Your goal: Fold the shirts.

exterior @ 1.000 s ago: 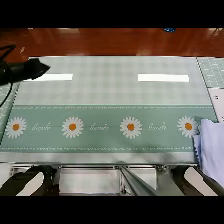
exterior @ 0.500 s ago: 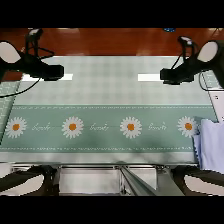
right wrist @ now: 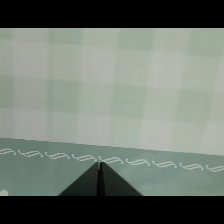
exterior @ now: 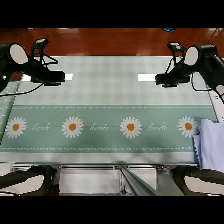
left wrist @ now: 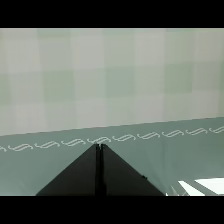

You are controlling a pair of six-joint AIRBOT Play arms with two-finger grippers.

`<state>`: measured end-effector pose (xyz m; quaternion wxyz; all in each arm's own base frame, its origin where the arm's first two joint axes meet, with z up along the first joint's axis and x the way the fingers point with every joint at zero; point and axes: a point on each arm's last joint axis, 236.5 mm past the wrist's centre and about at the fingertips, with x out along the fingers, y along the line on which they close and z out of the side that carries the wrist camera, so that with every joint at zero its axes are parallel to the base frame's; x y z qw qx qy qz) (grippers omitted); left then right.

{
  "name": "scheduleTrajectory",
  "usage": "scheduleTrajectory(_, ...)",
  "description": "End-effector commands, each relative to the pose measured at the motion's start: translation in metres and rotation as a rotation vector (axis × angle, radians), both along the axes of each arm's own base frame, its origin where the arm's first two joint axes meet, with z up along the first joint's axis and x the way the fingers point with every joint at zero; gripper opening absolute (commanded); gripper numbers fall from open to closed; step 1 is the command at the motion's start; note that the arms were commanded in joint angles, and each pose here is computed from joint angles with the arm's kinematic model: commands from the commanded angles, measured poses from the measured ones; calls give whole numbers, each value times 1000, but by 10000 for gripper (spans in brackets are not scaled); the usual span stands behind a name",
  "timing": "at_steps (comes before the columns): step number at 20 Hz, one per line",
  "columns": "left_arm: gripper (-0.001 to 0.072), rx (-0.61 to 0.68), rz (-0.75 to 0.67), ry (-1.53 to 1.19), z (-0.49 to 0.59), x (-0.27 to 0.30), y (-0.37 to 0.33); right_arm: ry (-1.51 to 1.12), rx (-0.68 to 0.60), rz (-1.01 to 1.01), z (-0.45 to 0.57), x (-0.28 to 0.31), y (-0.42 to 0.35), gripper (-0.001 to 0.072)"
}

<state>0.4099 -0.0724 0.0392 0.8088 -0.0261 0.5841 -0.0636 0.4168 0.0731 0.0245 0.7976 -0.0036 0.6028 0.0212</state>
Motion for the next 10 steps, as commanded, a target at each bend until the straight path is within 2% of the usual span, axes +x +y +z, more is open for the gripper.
scheduleTrajectory(1, 21, 5, 1, 11, -4, 0, 1, -2, -7, 1, 0, 1, -1, 24)
scheduleTrajectory(10, 21, 6, 1, 19, -7, 0, 1, -2, -6, 1, 0, 1, -1, 24)
